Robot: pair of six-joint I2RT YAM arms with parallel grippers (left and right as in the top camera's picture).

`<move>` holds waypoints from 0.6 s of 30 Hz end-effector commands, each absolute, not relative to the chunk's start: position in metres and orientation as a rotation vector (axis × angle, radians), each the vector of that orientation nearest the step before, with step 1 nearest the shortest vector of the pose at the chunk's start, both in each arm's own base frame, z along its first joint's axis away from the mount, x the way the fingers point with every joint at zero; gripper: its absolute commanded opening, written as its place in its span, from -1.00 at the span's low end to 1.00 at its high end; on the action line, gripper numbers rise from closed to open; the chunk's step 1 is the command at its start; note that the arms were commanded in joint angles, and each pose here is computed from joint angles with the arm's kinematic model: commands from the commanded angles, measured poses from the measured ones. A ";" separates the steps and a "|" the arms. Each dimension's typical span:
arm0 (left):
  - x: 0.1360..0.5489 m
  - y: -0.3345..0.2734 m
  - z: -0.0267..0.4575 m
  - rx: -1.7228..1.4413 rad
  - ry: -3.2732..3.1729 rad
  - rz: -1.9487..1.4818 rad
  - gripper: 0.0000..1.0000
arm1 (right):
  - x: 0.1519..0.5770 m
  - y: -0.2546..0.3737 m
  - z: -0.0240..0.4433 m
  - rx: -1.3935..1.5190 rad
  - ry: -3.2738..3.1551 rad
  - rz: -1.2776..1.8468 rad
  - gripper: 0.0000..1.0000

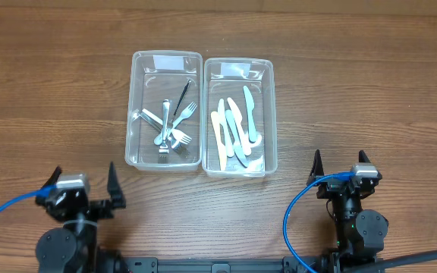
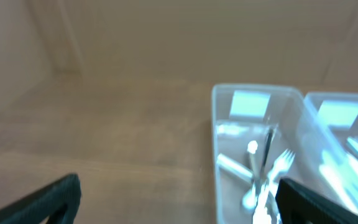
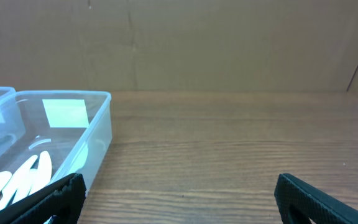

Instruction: Pack container

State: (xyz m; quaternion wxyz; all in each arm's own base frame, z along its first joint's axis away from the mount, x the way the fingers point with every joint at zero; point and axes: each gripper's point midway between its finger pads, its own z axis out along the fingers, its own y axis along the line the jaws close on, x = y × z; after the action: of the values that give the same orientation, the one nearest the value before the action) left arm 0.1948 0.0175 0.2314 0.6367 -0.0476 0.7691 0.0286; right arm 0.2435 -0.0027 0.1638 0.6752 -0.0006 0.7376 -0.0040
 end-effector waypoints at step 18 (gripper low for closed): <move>0.246 -0.007 0.157 0.031 1.644 -0.033 1.00 | 0.243 -0.003 0.167 0.002 1.648 -0.008 1.00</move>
State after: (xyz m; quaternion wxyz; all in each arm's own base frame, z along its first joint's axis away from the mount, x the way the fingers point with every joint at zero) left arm 0.2463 -0.0094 0.1558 0.6778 0.0211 0.7349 -0.0127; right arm 0.2436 -0.0027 0.1640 0.6755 -0.0004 0.7373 -0.0038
